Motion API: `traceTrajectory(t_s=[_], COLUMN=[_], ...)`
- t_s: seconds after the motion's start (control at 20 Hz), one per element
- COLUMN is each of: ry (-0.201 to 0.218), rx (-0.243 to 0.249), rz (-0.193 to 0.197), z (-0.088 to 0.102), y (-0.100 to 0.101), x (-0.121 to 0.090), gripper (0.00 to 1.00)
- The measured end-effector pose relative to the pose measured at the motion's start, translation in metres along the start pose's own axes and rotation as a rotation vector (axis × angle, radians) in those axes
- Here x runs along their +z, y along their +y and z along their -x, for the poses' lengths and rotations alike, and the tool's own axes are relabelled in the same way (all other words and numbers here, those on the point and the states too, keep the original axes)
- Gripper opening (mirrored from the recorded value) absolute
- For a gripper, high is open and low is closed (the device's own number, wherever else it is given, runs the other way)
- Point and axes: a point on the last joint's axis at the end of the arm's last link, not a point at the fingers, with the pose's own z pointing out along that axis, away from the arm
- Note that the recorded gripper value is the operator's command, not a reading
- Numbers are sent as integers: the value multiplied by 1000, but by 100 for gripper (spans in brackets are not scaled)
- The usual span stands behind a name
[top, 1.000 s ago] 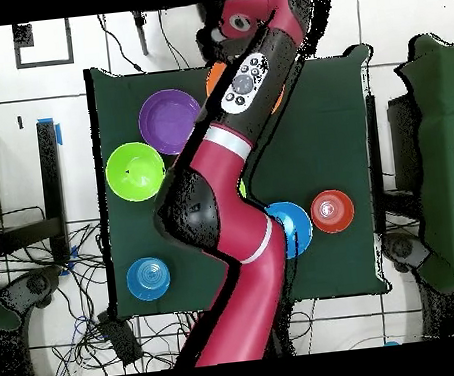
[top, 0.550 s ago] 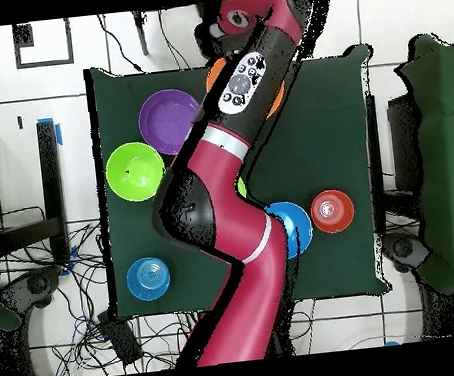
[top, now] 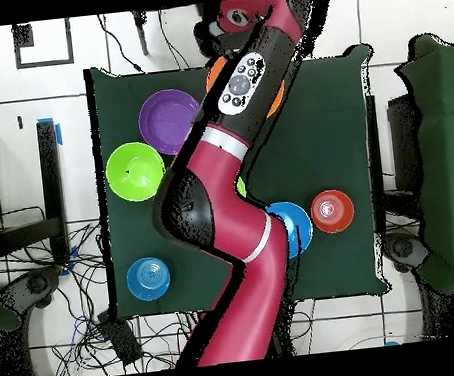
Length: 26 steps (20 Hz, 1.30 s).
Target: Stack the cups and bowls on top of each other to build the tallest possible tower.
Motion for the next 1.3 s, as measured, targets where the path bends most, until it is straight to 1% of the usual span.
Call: traceTrajectory(t_s=[0.35, 0.8, 1.3], ry=[5, 7, 9], rx=[0, 8, 3], rz=[7, 8, 12], z=[3, 12, 9], y=[2, 2, 6], x=[3, 8, 11], gripper=[100, 100, 100])
